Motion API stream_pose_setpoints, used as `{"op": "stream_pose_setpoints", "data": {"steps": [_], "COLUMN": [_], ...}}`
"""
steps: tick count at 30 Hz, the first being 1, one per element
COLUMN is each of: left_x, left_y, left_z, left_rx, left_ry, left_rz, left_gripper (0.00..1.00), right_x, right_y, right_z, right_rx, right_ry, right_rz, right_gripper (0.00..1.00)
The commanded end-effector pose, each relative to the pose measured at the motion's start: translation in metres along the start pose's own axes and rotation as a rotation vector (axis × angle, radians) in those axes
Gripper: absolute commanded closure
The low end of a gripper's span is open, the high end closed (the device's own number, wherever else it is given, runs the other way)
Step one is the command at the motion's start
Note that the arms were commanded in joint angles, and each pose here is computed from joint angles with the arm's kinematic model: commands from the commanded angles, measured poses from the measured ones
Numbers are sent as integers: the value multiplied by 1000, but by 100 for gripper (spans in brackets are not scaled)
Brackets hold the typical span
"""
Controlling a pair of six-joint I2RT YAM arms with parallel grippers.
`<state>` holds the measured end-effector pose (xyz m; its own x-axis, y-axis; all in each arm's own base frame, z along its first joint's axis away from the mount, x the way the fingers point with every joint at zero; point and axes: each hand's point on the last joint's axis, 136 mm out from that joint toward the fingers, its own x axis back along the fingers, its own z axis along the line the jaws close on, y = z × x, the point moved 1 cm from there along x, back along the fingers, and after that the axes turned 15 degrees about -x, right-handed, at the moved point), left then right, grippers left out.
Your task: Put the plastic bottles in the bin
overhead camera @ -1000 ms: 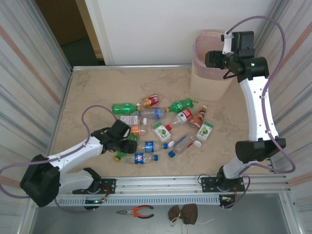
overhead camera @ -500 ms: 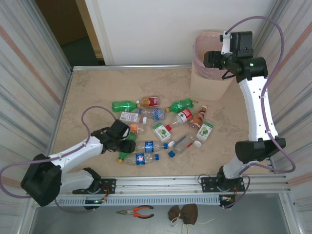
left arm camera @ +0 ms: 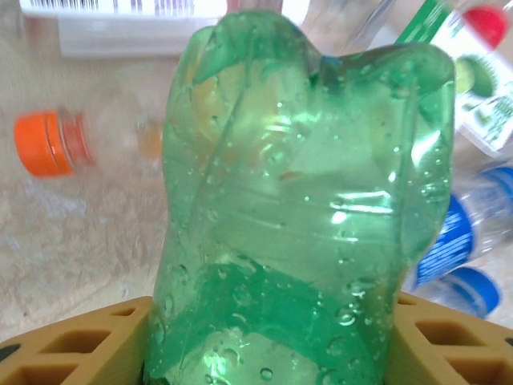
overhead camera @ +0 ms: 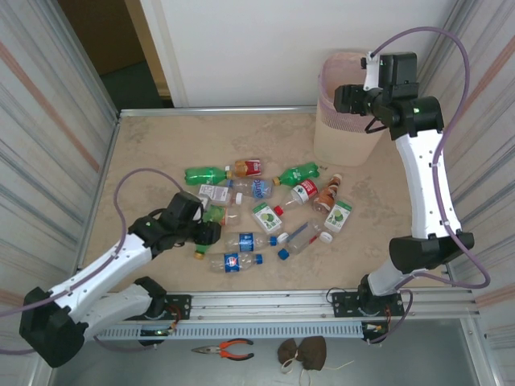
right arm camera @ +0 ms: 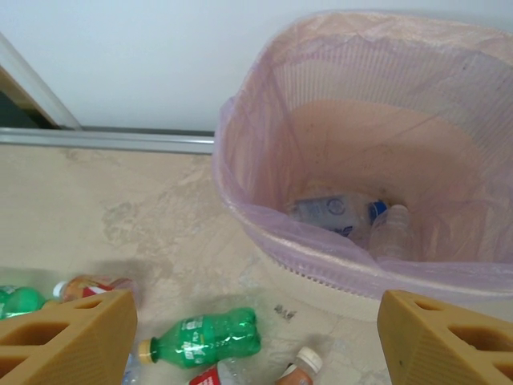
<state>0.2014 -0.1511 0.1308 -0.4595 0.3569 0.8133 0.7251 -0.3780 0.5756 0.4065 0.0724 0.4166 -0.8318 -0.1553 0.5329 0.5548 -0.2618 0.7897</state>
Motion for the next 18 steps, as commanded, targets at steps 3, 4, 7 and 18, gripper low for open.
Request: {"op": "stream_pose_setpoints", "data": {"steps": [3, 4, 7, 18], "left_x": [32, 38, 53, 101], "left_y": [45, 54, 79, 147], "left_z": [-15, -21, -37, -87], "left_rx": [-64, -82, -140, -307], "left_ry": [-83, -113, -197, -453], "left_rz": [-188, -234, -353, -674], "left_gripper": [45, 45, 46, 46], "right_x": [19, 21, 29, 71], "right_y": [-9, -13, -24, -73], "right_z": [29, 35, 58, 133], "right_rx": [-40, -47, -67, -90], "right_ry": [137, 171, 304, 800], "right_rz": [3, 11, 31, 87], "right_gripper": [22, 22, 22, 21]}}
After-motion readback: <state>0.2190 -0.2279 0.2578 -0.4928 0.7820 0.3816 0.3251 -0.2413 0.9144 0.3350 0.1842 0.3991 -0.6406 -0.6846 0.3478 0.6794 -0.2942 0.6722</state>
